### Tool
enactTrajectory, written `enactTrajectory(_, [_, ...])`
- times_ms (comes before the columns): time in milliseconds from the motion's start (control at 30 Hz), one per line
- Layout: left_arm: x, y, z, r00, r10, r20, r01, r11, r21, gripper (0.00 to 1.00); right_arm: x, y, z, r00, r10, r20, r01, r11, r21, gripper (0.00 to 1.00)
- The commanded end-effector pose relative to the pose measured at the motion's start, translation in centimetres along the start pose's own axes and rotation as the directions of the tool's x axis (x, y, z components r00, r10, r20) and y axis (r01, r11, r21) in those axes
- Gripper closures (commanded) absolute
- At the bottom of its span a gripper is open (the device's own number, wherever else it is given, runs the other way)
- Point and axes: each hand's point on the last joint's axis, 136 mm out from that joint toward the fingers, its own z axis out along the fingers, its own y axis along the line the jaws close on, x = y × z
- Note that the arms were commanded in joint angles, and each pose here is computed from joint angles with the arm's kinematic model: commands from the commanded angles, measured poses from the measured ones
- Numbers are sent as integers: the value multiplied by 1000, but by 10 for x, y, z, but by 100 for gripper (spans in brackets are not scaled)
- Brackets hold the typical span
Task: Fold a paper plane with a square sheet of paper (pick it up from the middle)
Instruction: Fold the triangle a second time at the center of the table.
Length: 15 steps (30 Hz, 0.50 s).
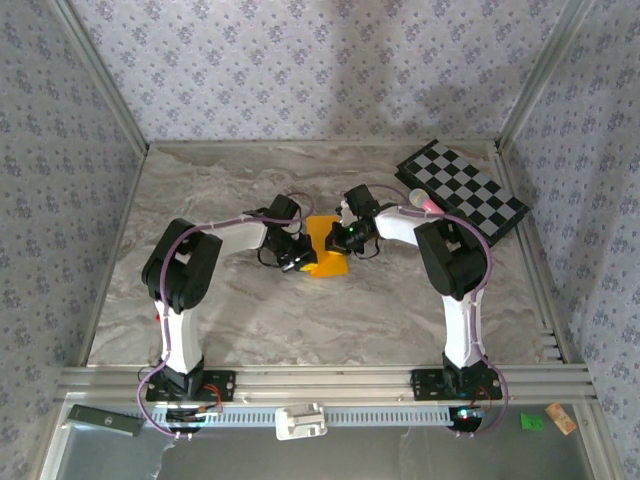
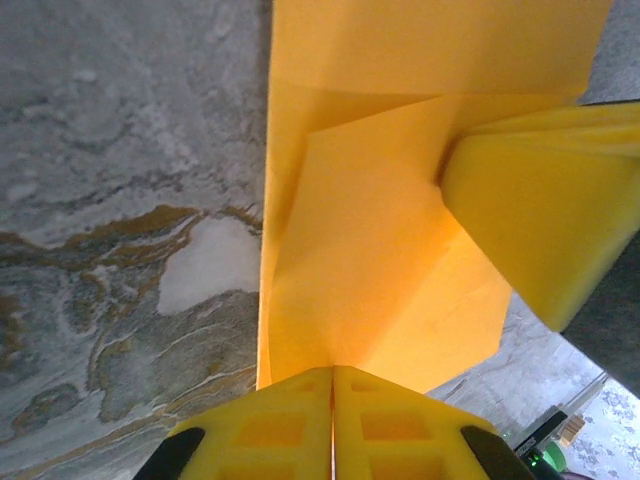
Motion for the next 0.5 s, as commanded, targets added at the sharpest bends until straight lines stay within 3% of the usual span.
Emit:
enactTrajectory(0, [7, 4, 1, 1000, 13, -13, -13, 1000, -21, 93, 44, -70, 22, 985, 118, -125, -86, 969, 230, 96])
enactTrajectory(467, [31, 41, 3, 997, 29, -64, -39, 987, -158, 100, 45, -73, 22, 984, 121, -129, -87, 967, 241, 97])
